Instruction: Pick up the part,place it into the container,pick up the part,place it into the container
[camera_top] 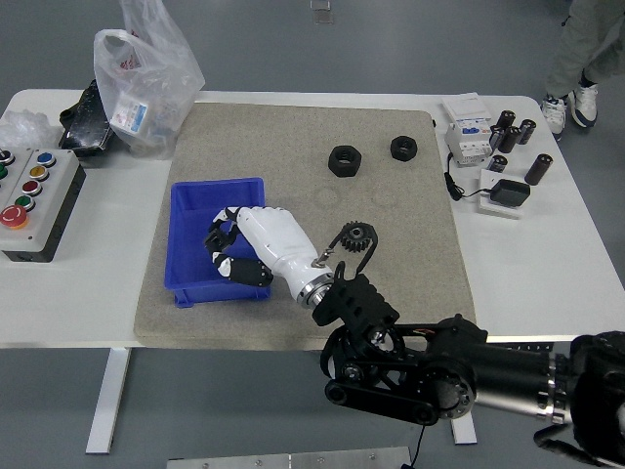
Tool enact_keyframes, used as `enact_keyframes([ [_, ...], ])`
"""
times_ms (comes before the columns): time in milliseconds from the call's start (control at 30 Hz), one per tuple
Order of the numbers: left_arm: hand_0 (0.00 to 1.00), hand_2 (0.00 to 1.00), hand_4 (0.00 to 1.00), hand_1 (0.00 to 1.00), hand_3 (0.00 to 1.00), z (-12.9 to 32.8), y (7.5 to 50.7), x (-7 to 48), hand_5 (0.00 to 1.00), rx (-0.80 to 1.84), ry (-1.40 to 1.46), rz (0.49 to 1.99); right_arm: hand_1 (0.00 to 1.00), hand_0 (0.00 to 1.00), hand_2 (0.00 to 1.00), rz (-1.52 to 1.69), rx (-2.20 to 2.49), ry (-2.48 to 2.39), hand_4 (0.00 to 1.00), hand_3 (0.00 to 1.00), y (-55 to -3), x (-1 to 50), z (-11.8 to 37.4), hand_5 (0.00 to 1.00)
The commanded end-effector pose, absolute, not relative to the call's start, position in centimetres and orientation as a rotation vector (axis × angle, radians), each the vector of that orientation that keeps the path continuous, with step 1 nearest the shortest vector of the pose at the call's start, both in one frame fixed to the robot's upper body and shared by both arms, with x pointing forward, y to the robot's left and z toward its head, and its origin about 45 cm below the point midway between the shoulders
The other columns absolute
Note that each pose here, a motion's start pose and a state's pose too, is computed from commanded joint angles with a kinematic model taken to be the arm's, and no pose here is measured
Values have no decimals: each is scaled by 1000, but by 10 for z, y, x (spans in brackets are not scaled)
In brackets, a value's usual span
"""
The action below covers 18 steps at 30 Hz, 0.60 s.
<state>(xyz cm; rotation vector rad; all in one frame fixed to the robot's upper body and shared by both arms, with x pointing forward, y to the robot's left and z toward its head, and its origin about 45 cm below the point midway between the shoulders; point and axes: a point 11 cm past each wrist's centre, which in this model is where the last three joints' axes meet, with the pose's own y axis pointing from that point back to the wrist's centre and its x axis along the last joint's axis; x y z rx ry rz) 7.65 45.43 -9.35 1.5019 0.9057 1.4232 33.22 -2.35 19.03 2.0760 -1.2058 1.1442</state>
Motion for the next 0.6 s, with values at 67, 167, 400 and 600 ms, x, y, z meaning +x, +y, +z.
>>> enact_keyframes([
  [67, 594, 463, 492, 442, 607, -94, 454, 77, 453, 1501, 900, 1422, 588, 324, 608, 1149, 2072, -1228, 271, 650, -24, 335, 195, 107],
  [167, 594, 463, 492, 442, 607, -93, 455, 77, 453, 1499, 894, 1423, 588, 324, 608, 1150, 2075, -1229, 271, 650, -24, 335, 196, 107],
  [400, 594, 458, 476, 439, 607, -93, 455, 79, 451, 1494, 888, 1427, 589, 326, 610, 1153, 2073, -1200, 288, 655, -23, 332, 191, 99],
  [600, 594, 456, 478, 439, 608, -93, 454, 78, 509, 1491, 895, 1429, 589, 330, 628, 1146, 2060, -1188, 337, 674, -24, 334, 190, 88],
])
